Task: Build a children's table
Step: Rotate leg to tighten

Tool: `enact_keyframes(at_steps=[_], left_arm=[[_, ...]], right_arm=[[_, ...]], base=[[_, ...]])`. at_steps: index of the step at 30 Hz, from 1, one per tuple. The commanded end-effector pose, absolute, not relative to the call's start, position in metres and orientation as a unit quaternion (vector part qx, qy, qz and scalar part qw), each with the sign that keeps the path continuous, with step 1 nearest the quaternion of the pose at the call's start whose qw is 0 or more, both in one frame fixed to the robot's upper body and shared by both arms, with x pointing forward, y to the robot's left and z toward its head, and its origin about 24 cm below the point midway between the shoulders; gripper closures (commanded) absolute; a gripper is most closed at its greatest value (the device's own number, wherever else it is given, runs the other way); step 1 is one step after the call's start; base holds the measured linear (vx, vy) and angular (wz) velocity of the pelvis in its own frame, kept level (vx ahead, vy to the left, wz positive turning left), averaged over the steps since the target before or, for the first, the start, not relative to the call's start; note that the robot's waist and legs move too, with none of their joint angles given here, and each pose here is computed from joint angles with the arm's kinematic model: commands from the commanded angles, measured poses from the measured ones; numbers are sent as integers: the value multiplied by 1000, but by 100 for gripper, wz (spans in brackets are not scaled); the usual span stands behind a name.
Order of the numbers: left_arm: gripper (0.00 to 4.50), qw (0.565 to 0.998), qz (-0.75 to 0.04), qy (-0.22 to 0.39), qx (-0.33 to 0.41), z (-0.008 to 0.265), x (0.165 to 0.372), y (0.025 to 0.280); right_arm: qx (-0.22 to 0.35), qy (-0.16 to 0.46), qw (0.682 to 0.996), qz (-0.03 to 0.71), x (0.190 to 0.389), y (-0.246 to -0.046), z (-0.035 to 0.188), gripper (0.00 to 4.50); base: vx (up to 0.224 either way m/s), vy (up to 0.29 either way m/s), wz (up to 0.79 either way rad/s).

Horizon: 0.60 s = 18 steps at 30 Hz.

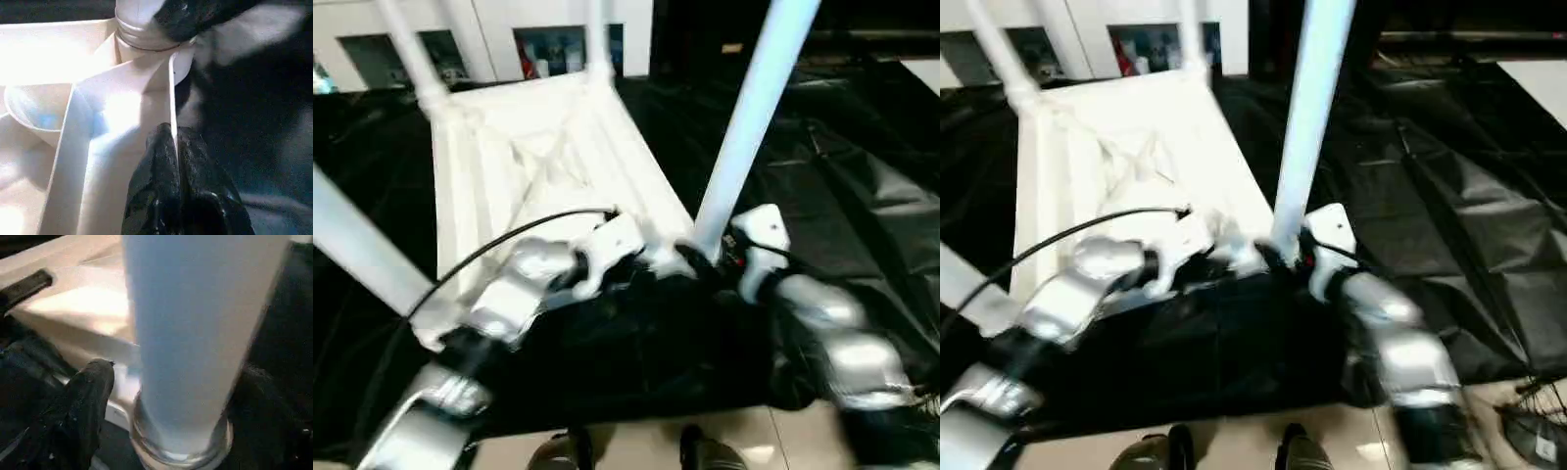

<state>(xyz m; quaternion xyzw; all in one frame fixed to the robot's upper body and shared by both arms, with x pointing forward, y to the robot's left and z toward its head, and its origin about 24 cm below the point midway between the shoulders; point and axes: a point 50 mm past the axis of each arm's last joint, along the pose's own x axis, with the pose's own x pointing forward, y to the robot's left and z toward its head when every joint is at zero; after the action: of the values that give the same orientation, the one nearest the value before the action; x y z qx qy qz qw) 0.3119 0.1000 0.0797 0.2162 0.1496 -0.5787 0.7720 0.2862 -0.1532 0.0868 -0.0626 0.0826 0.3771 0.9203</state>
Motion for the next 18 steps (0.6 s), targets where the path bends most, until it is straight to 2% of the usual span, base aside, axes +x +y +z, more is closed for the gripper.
enact_keyframes(at_steps=[1,3,6,9,18], left_arm=[[450,734,-626,182,191,63,295,101],[450,710,-652,191,188,65,288,107],[450,703,-657,192,190,67,287,109],[450,701,-658,196,192,69,288,111],[450,696,-664,193,193,74,289,108]], right_arm=[[-70,84,891,440,278,-153,89,65],[-87,96,866,484,274,-156,91,65],[-99,108,853,502,273,-158,91,65],[-121,120,843,510,273,-161,88,65],[-110,120,828,536,268,-156,85,65]], base=[[0,0,0],[28,-17,3],[69,-36,8],[77,-37,16],[22,-6,2]])
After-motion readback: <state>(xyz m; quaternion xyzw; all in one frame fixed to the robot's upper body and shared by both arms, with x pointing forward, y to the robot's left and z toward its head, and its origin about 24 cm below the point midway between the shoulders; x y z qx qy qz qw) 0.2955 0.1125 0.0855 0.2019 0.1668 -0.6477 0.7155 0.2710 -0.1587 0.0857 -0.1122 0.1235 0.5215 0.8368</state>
